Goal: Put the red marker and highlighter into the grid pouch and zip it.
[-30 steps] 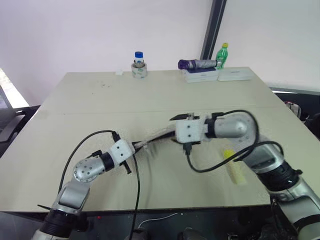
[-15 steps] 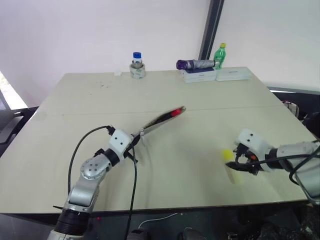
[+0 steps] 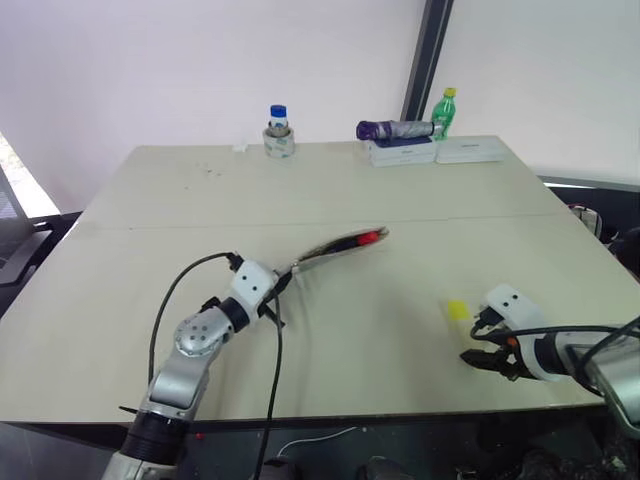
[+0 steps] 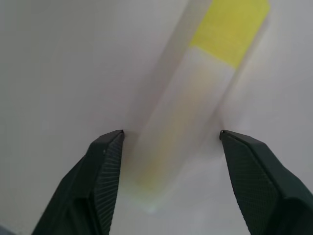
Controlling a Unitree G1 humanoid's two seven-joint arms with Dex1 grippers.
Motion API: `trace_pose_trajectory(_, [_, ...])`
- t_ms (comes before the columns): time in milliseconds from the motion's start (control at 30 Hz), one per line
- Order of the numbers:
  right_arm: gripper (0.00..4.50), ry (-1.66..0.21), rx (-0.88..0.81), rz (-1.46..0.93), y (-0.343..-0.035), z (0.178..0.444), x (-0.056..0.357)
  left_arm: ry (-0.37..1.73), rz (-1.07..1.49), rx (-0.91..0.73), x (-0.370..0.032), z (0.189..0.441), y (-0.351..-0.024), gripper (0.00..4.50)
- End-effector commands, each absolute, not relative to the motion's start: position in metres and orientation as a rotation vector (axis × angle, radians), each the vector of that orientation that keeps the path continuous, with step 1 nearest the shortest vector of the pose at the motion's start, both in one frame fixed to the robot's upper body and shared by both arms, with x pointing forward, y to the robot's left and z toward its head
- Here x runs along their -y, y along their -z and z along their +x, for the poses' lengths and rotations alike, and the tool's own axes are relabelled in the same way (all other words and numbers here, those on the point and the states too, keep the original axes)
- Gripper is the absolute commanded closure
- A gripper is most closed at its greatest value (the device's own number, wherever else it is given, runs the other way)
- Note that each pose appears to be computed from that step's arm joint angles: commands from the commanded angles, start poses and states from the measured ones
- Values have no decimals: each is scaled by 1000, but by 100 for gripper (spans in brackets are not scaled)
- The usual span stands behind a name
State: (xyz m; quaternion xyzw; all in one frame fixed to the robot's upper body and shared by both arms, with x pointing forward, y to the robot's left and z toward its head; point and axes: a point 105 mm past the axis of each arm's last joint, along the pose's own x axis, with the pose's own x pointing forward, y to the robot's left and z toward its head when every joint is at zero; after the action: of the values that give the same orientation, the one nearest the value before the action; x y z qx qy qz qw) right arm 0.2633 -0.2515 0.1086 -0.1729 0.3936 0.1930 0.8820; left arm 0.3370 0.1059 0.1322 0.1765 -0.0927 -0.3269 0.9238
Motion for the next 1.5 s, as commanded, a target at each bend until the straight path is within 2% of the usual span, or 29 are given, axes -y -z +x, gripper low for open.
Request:
trace_pose_trajectory(33, [303,-373,-768,-418,-119,276,253,674,370,255,-105,334,-146,450])
trace_pose_trajectory(67, [358,-389,-729,-466,-127,281,251,673,371,254,-106,334,-146,450])
trace_pose_trajectory(100, [366,-410,-682,-521,-135,285,248,671,373,254,-106,334,-146,450])
trace_pose_trajectory(400, [366,-681,-230,-1035,-227,308,199,701,448,259,-107,333,-146,450])
trace_pose_trajectory(500, [366,-728,-132,-1137,-242,315,180,727,481,260,-103,332,-144,450])
trace_pose_trajectory(800, [366,-802,-83,-1270,-231,331,152,739,483,273,-96,331,-145,450])
trace_pose_trajectory(1033, [366,-802,-115,-1344,-217,339,151,757,486,287,-90,329,-147,450])
trace_pose_trajectory(1267, [366,-790,-103,-1413,-216,343,150,770,483,297,-87,327,-150,450])
trace_pose_trajectory(1500, [366,-836,-56,-1563,-212,339,133,879,600,313,-71,319,-149,450])
